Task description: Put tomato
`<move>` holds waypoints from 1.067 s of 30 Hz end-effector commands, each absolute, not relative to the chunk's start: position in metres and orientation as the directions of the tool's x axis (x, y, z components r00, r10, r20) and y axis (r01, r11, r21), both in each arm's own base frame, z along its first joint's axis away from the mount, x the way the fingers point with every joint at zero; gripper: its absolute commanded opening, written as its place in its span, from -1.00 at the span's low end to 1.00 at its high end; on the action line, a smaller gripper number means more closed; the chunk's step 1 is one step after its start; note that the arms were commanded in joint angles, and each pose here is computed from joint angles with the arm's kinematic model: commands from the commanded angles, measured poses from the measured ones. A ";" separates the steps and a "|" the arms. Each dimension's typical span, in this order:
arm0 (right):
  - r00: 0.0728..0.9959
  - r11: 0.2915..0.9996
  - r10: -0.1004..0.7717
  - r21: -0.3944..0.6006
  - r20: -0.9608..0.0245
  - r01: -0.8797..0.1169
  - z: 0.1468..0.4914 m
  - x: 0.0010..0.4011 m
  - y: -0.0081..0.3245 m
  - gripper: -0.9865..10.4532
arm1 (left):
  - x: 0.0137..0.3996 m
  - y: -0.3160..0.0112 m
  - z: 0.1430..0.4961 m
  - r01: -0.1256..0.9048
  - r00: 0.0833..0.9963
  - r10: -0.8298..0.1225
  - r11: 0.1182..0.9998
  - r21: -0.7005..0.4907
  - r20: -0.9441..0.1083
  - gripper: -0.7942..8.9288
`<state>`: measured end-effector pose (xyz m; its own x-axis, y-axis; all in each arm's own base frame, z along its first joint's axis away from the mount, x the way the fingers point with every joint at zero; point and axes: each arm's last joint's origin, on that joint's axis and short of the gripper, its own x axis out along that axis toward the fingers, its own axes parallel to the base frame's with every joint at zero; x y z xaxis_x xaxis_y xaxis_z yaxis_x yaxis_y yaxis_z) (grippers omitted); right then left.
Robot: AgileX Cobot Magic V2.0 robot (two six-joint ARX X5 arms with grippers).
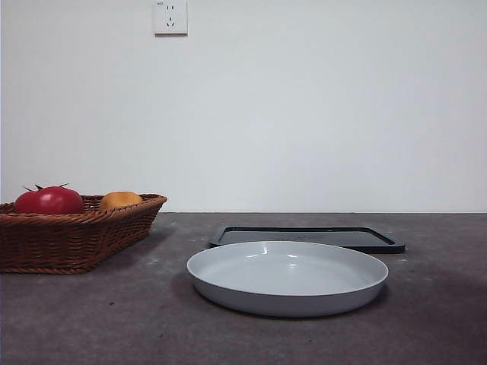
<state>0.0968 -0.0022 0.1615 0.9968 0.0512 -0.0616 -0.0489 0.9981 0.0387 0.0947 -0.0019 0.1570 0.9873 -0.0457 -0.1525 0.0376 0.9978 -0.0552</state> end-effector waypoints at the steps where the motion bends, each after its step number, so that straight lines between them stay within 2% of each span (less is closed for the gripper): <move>1: 0.999 0.989 0.053 0.140 0.011 -0.054 0.171 0.096 -0.002 -0.81 | 0.093 -0.002 0.167 0.046 0.991 -0.057 0.995 -0.087 -0.125 -0.81; 8: 0.991 0.937 0.061 0.335 0.116 -0.097 0.208 0.087 -0.001 -0.81 | 0.084 -0.002 0.215 0.054 0.998 -0.056 0.986 -0.157 -0.012 -0.81; 13: 0.984 0.907 0.067 0.400 0.164 -0.128 0.241 0.075 -0.001 -0.81 | 0.079 -0.002 0.254 0.060 0.998 -0.057 0.984 -0.169 0.022 -0.81; 15: 0.982 0.893 0.106 0.420 0.159 -0.164 0.253 0.072 0.001 -0.81 | 0.079 -0.002 0.268 0.064 0.998 -0.065 0.981 -0.182 0.004 -0.81; 18: 0.976 0.874 0.189 0.435 0.108 -0.217 0.269 0.071 0.003 -0.81 | 0.080 -0.004 0.289 0.108 0.991 -0.121 0.972 -0.207 -0.051 -0.81; 24: 0.936 0.830 0.344 0.489 -0.068 -0.270 0.293 0.074 0.007 -0.81 | 0.088 -0.009 0.320 0.239 0.947 -0.281 0.939 -0.247 -0.154 -0.81; 32: 0.818 0.777 0.538 0.494 -0.202 -0.389 0.318 0.085 0.012 -0.81 | 0.107 -0.016 0.331 0.421 0.797 -0.532 0.828 -0.370 -0.286 -0.81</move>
